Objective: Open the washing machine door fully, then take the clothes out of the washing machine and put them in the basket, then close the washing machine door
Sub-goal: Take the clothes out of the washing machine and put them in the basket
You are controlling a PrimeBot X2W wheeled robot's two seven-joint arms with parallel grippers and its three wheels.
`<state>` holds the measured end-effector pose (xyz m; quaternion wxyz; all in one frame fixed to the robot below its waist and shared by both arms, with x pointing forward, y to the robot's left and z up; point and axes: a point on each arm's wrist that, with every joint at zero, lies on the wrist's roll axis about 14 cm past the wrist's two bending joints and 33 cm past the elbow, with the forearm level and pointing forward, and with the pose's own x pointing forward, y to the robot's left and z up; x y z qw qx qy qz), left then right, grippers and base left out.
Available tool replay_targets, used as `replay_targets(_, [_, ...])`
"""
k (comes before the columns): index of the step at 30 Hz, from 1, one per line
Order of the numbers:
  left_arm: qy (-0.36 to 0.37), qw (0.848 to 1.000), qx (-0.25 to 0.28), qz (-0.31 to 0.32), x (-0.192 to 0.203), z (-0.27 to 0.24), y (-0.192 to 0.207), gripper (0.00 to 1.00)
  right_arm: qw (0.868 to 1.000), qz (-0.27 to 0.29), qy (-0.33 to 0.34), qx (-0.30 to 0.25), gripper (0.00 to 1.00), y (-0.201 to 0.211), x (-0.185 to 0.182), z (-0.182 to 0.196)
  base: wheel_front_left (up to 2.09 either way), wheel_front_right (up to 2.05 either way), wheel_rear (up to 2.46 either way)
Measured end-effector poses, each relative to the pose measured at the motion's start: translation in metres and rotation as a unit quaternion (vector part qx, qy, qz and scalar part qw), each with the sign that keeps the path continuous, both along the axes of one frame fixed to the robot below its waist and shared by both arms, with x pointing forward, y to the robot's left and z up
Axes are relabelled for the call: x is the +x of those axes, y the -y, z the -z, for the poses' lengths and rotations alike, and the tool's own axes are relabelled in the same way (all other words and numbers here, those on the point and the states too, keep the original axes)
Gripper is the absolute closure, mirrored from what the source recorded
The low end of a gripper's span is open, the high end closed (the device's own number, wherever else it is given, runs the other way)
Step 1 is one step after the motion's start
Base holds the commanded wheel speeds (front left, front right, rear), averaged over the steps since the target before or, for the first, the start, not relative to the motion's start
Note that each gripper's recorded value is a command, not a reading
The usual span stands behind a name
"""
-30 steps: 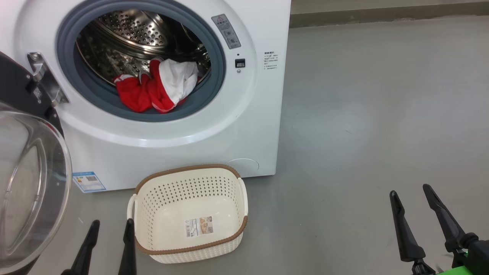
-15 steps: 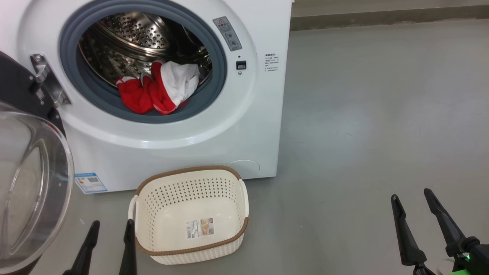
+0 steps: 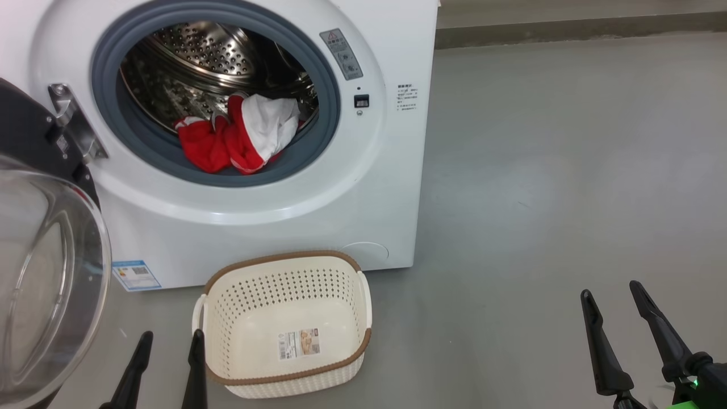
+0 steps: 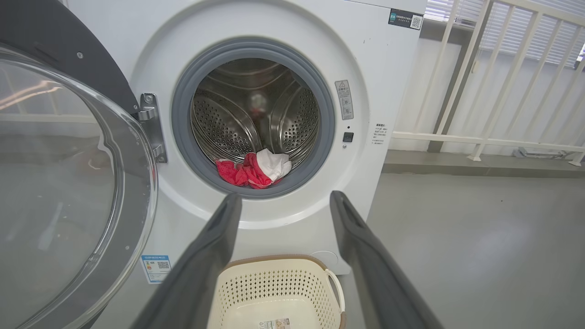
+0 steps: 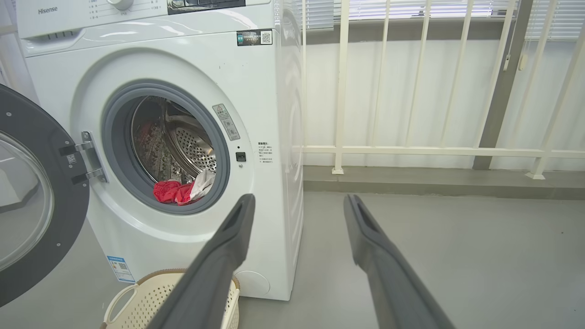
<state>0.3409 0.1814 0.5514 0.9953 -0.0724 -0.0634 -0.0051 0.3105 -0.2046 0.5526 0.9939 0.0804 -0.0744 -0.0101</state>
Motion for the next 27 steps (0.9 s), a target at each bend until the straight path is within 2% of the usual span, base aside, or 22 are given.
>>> replay_targets(15, [0.001,1.0,0.002,-0.002,-0.0006,-0.0006,-0.0026,0.0,1.0,-0.005,-0.004,0.001,0.0,-0.0027,0.0024,0.0024,1.45,-1.45,0.0])
replay_targets(27, [0.0,1.0,0.003,0.007,-0.0015,-0.0015,0.0019,0.0,1.0,-0.005,-0.004,0.002,0.0,-0.0032,0.002,0.0026,0.21,-0.21,0.0])
